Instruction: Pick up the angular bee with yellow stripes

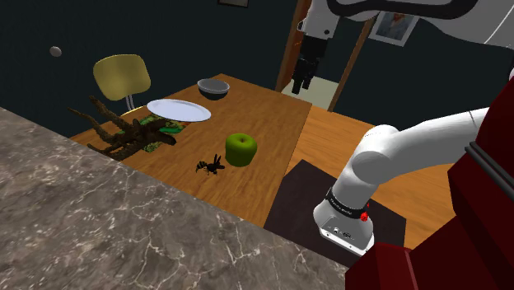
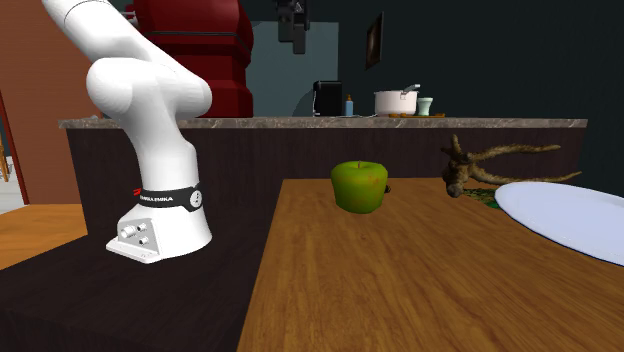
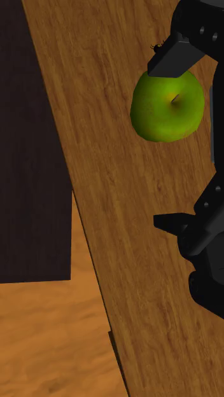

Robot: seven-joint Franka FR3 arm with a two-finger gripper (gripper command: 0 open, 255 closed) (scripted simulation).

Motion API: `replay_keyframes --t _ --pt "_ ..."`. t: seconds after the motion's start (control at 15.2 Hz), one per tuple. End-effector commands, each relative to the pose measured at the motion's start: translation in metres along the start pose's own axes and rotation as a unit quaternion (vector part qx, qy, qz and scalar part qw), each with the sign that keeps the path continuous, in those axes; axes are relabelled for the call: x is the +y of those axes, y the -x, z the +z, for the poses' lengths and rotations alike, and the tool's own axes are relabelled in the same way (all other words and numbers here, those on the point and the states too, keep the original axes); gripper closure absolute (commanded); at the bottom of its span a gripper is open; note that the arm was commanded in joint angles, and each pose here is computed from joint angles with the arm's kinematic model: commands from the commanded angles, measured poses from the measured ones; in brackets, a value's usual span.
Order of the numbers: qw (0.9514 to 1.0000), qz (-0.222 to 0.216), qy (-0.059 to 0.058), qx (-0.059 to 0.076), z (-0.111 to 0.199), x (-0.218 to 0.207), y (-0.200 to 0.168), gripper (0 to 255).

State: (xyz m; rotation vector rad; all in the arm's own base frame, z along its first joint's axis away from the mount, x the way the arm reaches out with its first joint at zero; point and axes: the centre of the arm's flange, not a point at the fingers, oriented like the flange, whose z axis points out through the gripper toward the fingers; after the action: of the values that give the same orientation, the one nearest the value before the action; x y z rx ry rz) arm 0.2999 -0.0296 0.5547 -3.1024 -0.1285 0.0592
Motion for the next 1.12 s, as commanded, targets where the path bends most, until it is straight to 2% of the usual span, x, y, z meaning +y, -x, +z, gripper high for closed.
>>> replay_keyframes --t 0.0,0.53,1.06 --pt "1.0000 0.000 0.000 0.000 0.000 0.000 0.000 0" --pt "0.9987 -0.041 0.023 0.020 0.068 -0.068 -0.046 0" --pt "0.9948 -0.082 0.046 0.039 0.138 -0.137 -0.089 0"
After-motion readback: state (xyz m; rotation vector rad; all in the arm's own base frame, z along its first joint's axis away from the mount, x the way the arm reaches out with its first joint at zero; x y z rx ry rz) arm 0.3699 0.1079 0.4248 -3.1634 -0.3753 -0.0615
